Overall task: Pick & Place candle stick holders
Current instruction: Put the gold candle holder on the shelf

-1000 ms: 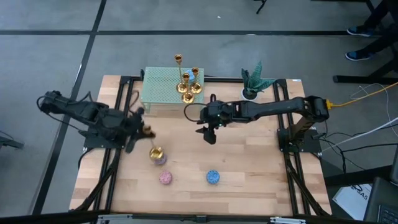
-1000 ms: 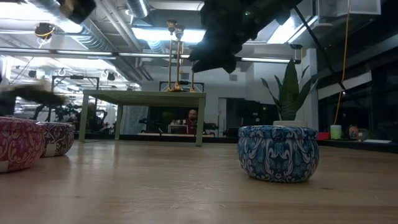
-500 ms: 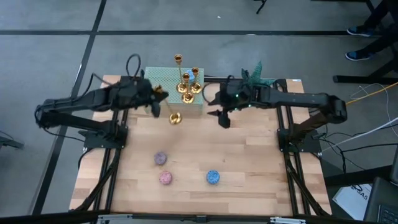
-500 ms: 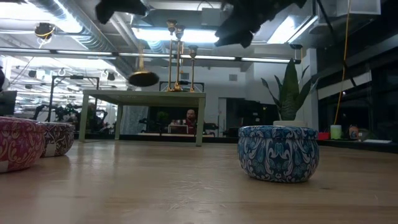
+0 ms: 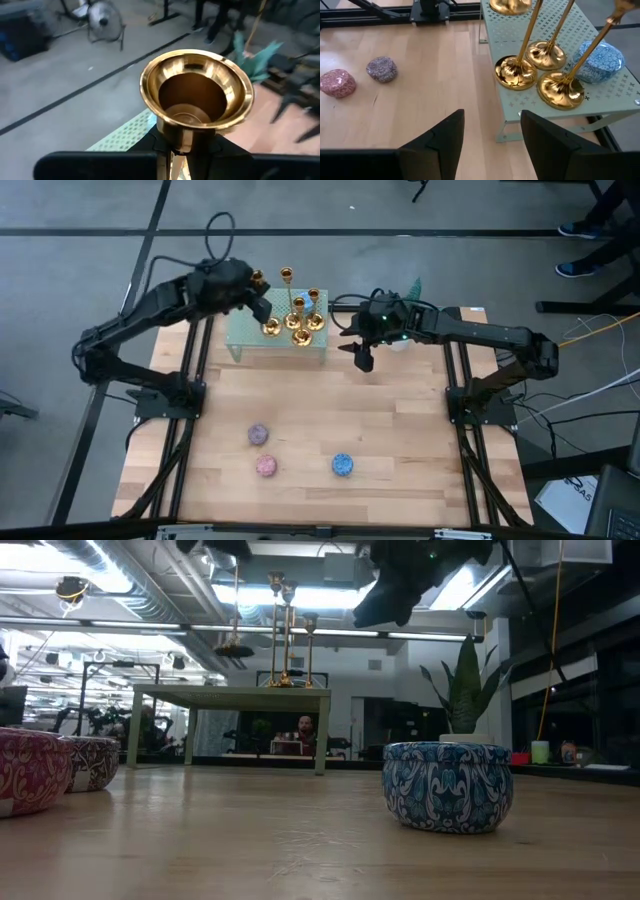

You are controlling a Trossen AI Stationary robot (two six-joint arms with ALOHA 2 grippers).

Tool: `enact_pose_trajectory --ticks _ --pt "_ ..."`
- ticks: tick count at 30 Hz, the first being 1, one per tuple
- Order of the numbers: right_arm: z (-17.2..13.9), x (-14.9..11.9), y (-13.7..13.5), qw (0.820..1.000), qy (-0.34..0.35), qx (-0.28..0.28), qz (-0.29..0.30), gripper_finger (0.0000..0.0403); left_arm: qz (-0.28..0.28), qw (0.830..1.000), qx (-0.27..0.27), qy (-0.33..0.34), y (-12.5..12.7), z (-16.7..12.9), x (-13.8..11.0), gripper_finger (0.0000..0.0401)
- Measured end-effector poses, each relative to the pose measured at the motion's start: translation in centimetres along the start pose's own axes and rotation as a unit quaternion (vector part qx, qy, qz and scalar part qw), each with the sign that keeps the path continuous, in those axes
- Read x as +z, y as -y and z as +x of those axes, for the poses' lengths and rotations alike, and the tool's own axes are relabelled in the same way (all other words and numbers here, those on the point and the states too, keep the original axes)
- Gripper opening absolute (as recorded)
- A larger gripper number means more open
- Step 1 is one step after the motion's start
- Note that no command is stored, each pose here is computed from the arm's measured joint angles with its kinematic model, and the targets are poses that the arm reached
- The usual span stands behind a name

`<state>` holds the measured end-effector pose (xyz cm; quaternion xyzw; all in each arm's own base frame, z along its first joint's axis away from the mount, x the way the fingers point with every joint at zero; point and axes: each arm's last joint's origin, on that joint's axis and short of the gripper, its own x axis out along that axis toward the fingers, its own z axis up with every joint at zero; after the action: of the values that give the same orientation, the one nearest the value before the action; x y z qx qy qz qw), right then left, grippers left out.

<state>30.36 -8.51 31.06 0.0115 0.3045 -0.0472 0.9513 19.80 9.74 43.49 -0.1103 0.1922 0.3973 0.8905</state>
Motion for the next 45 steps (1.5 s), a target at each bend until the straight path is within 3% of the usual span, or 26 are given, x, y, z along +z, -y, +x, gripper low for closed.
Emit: enact_pose_trajectory --ticks 8,16,22,31,45 --pt "0.0 0.0 0.0 1.000 0.000 0.000 -0.016 0.0200 0.025 0.997 0.016 -0.069 0.9 5.5 -1.0 0.0026" --pt "0.0 0.0 0.0 1.000 0.000 0.000 -0.023 0.0200 0.023 0.996 0.043 -0.078 0.8 7.2 -1.3 0.0030" --pt "0.0 0.0 0.0 1.000 0.000 0.000 -0.022 0.0200 -0.010 0.996 0.052 -0.076 0.3 7.4 -1.2 0.0035" --pt "0.0 0.0 0.0 1.000 0.000 0.000 -0.020 0.0200 -0.030 0.995 0.029 -0.095 0.5 7.3 -1.5 0.0075" --pt "0.0 0.0 0.0 1.000 0.000 0.000 -0.011 0.0200 -0.040 0.999 0.004 -0.035 -0.2 3.3 -0.2 0.0181"
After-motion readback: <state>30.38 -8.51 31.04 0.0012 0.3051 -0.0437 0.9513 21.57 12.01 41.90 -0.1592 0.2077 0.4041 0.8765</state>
